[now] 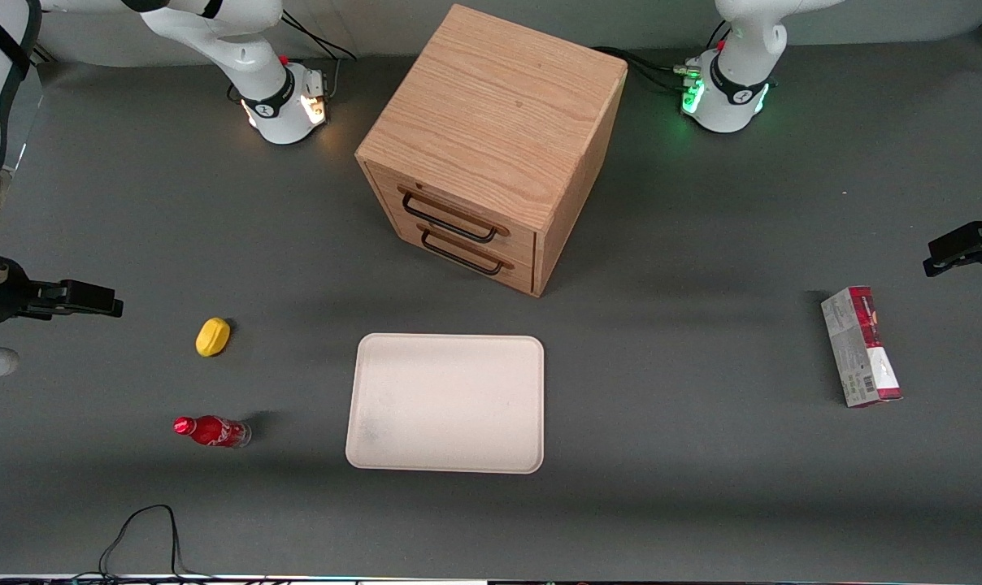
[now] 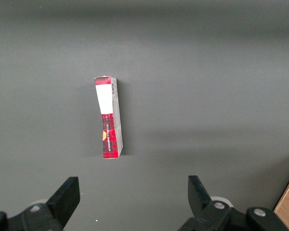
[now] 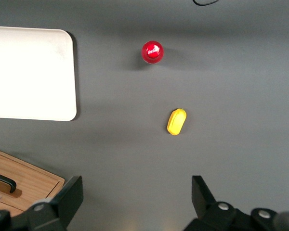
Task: Place coke bottle on tray
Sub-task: 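Lower the open right gripper around the bottle's body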
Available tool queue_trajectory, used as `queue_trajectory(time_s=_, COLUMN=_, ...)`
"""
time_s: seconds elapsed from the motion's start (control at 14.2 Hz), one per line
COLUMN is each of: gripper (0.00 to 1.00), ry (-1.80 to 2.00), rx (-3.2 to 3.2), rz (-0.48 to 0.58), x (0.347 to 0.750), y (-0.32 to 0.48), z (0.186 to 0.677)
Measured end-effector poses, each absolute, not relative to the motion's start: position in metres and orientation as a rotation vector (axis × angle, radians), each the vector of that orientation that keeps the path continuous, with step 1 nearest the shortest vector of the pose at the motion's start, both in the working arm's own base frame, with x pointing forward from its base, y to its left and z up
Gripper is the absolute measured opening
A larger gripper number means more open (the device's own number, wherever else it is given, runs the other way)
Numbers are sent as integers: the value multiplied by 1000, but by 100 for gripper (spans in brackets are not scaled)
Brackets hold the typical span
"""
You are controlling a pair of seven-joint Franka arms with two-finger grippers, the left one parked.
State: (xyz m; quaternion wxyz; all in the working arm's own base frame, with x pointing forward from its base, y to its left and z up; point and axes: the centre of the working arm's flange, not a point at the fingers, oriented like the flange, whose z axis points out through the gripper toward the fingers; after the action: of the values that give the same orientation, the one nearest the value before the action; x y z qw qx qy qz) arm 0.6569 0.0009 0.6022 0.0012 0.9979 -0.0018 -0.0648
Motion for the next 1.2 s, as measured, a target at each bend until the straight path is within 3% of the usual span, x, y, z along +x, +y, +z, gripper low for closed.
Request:
queue_trajectory(time_s=0.21, gripper=100, ry=-41, rx=3148, rz=-165, x=667, y=-14, z=593)
queue_trajectory(time_s=0.63, gripper=100, ry=-67, rx=3159, rz=-51, x=740, y=-27, z=468)
queue_trajectory(time_s=1.2, gripper=100, ry=-55, rx=3159, rz=-59, x=750, y=-21, z=435)
